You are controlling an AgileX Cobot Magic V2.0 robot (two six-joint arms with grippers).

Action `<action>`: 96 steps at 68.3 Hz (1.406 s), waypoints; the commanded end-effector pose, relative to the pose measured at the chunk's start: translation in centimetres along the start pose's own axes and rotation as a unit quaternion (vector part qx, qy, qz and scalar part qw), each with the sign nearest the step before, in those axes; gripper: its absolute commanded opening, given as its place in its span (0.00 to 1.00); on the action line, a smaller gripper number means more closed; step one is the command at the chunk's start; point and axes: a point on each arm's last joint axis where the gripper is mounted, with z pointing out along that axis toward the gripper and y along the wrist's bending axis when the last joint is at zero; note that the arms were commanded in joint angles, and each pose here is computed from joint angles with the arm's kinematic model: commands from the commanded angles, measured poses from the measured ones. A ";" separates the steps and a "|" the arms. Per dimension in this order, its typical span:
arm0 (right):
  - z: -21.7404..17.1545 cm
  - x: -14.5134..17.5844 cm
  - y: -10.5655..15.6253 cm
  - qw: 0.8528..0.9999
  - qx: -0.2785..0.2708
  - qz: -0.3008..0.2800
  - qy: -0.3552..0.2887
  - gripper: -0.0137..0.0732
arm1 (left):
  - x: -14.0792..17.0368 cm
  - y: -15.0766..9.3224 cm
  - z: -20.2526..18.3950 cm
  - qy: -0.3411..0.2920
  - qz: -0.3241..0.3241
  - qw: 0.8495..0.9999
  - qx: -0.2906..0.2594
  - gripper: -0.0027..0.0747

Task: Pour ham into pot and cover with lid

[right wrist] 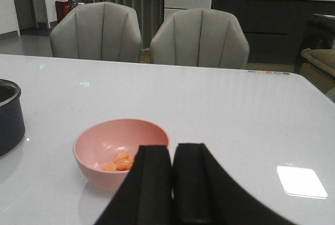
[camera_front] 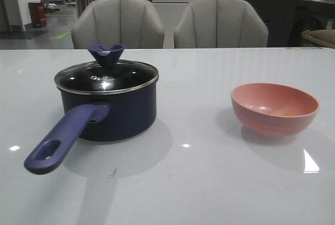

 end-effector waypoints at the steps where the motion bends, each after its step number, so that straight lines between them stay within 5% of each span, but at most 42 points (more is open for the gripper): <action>1: -0.2 -1.1 0.0 0.998 0.000 -0.009 -0.057 0.33 | 0.0 0.0 -0.1 -0.036 -0.004 0.999 0.006 0.18; 39: -0.2 -1.1 0.0 0.998 0.000 -0.009 -0.057 0.33 | -0.1 0.0 -0.1 -0.039 -0.004 0.999 0.006 0.18; 64: -0.2 -1.1 0.0 0.998 0.000 -0.009 -0.057 0.33 | -4.5 -0.3 -1.0 -0.189 -0.011 0.982 0.016 0.18; 82: -0.2 -1.1 0.0 0.998 0.000 -0.009 -0.057 0.33 | -10.6 -0.7 -1.3 -0.058 -0.016 0.998 0.010 0.18; 96: -0.2 -1.1 0.0 0.998 0.000 -0.009 -0.057 0.33 | -11.3 -0.9 0.1 0.006 -0.038 0.999 0.012 0.18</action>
